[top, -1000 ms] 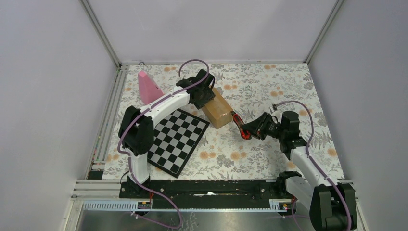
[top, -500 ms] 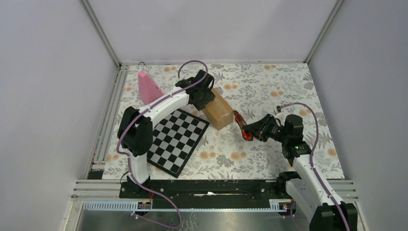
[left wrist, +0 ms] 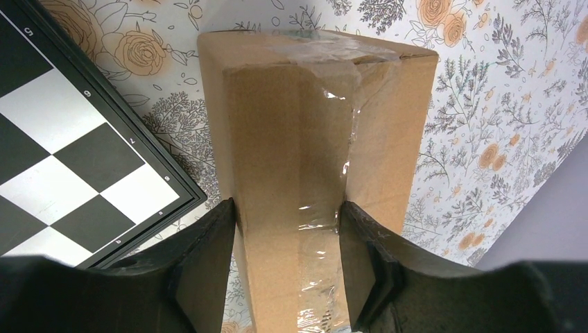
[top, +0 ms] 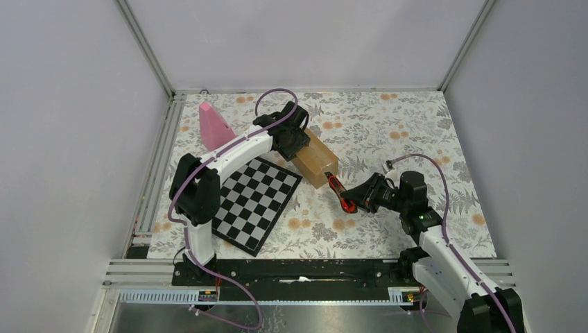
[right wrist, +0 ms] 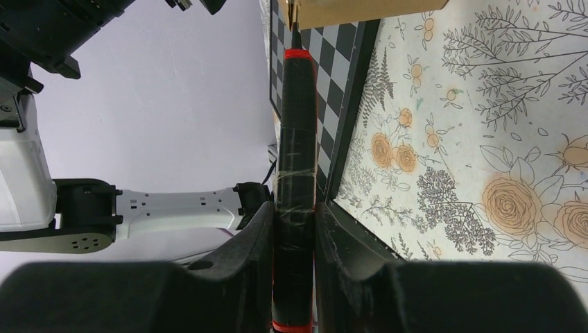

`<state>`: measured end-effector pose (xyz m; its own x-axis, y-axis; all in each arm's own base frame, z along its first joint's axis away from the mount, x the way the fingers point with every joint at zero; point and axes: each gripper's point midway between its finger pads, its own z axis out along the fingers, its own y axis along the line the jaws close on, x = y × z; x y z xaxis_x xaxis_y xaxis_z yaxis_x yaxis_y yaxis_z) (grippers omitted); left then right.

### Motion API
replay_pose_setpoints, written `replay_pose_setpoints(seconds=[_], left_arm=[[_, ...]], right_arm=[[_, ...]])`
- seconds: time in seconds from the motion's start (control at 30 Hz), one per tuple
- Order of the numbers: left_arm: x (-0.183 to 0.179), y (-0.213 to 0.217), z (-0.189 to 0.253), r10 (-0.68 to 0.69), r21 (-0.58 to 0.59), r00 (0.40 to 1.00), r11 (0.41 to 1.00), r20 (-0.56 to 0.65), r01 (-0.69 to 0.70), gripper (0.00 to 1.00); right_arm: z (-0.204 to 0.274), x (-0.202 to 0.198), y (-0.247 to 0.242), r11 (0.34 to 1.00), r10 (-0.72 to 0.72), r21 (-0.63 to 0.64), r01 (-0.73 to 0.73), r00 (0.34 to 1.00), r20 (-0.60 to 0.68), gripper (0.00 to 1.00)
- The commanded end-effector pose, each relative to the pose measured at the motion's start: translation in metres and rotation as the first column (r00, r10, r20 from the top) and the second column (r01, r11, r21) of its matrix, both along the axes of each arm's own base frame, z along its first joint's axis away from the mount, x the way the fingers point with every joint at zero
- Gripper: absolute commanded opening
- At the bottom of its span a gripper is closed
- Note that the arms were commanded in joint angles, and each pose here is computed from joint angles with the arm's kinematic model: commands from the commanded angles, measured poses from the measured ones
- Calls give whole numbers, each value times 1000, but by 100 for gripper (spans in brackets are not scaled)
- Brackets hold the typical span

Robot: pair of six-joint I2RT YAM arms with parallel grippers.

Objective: Unpack the express box
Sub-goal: Cut the express box at the center of the board.

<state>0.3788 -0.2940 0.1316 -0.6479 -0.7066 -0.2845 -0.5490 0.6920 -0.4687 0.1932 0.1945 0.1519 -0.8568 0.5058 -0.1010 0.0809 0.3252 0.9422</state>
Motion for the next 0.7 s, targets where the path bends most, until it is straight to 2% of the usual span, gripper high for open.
replay_pose_setpoints(seconds=[0.0, 0.67], left_arm=[[5, -6, 34, 24, -97, 998, 995, 55, -19, 4], [2, -5, 32, 18, -94, 999, 995, 48, -14, 2]], right_arm=[[17, 10, 3, 999, -24, 27, 22, 997, 67, 0], [16, 21, 2, 998, -52, 21, 51, 996, 77, 0]])
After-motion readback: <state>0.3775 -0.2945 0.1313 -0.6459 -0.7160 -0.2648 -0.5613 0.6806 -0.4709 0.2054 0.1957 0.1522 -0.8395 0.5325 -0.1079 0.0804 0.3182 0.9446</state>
